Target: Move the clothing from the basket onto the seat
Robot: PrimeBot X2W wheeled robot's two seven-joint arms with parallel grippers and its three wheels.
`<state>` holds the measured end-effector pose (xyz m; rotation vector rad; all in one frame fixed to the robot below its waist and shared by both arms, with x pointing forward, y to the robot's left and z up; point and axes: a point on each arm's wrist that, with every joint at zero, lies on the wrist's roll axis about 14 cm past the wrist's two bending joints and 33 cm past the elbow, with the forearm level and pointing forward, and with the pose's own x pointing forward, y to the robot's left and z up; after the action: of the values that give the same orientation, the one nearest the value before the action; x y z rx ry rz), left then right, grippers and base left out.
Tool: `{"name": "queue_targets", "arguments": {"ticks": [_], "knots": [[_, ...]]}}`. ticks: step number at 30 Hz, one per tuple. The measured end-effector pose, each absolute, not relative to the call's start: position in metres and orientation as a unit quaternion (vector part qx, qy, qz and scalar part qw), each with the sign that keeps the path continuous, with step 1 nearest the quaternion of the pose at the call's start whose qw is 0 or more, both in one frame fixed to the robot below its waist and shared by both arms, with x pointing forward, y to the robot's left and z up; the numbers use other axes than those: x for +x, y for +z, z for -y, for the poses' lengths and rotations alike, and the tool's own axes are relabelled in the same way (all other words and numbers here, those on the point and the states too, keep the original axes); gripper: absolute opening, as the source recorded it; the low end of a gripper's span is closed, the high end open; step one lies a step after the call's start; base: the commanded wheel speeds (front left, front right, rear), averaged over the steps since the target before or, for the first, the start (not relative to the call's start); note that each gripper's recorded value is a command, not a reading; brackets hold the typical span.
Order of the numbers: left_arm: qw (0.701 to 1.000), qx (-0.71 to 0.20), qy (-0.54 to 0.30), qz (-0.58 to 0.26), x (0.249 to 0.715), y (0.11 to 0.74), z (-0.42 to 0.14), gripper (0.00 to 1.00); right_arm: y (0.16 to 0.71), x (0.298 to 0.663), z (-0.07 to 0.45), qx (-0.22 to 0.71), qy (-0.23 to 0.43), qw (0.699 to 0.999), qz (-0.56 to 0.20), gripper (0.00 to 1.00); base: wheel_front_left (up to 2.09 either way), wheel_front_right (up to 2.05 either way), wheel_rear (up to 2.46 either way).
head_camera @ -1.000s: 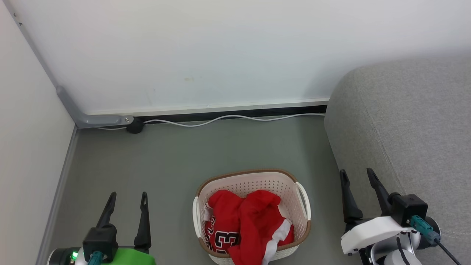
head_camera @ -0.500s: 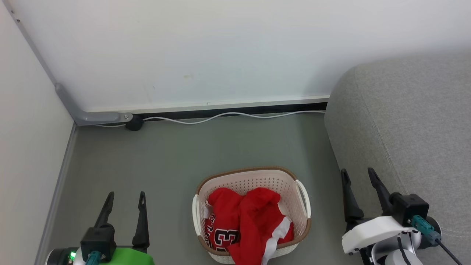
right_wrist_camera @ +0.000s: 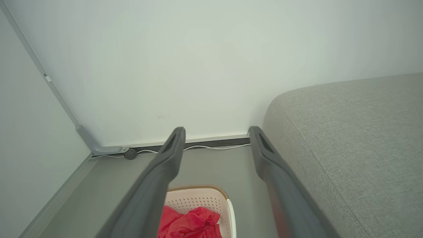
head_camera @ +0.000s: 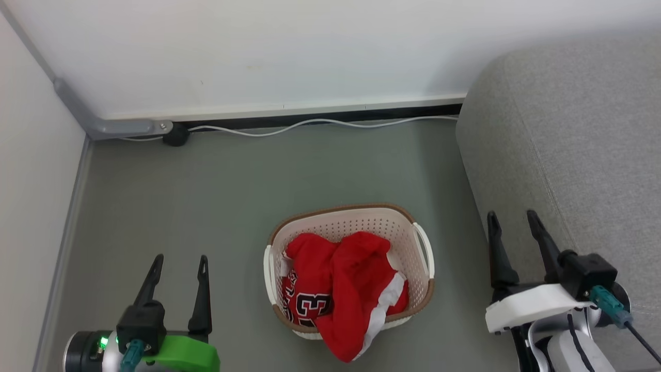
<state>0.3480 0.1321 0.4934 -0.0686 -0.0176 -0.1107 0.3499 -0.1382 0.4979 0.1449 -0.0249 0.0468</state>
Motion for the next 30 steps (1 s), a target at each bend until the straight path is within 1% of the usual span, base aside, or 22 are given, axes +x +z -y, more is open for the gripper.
{"name": "queue_targets", "arguments": {"ticks": [7,14,30], "knots": [[0.997,-0.032,-0.072,-0.007,0.379,0.481,-0.122,1.0,0.508,0.379,0.143,0.069,0.019,0.997,0.032,1.0,0.0,0.0,0.0],[0.992,-0.031,-0.108,-0.053,0.401,0.447,-0.099,1.0,0.515,0.408,0.156,0.065,0.004,0.997,0.051,1.0,0.0,0.0,0.0],[0.964,-0.031,-0.207,-0.166,0.434,0.361,-0.035,1.0,0.518,0.471,0.189,0.037,-0.024,0.996,0.082,1.0,0.0,0.0,0.0]]}}
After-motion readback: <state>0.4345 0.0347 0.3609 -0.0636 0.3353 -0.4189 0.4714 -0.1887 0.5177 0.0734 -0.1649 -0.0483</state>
